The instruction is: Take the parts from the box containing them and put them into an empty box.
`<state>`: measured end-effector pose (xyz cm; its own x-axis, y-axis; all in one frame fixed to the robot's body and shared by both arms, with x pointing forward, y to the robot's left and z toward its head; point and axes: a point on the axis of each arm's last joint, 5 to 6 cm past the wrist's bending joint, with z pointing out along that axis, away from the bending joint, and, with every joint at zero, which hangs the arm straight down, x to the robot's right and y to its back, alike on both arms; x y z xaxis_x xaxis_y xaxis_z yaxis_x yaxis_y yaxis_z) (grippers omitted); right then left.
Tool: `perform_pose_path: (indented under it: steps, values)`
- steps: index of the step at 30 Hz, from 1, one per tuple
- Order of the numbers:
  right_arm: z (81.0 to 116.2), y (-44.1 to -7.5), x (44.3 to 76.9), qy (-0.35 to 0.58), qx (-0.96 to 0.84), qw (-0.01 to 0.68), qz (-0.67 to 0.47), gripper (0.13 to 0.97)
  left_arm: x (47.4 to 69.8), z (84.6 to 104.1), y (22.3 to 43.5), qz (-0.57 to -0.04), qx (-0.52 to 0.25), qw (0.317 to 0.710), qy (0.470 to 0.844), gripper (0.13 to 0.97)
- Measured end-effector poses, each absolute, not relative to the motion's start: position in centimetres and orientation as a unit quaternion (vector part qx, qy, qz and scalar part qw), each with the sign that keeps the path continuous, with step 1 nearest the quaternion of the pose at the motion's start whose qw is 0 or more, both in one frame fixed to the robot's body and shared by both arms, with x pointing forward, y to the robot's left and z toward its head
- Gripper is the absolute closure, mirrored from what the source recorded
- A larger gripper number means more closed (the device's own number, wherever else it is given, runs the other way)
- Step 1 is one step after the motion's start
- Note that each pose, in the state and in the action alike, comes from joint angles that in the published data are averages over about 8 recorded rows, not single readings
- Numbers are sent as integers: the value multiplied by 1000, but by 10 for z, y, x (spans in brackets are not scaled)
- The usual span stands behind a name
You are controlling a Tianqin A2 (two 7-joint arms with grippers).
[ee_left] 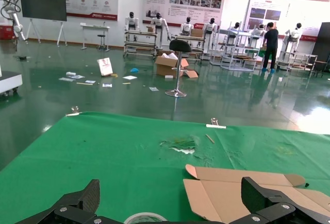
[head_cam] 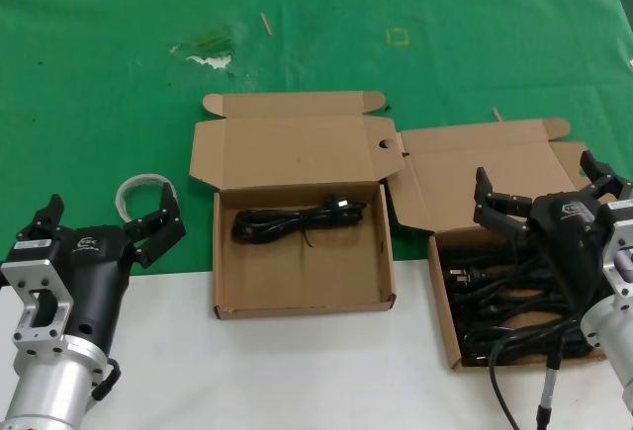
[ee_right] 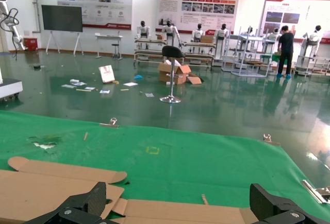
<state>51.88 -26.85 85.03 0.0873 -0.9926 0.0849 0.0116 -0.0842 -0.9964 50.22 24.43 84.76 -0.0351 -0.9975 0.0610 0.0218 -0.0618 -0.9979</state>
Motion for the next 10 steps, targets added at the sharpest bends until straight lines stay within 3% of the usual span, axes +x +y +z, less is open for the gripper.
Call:
perform_pose_path:
  steps: [10]
  values:
    - [850,-269,519,454,-540,502,-500,130,502,848,244,-529,-501,481,487,132]
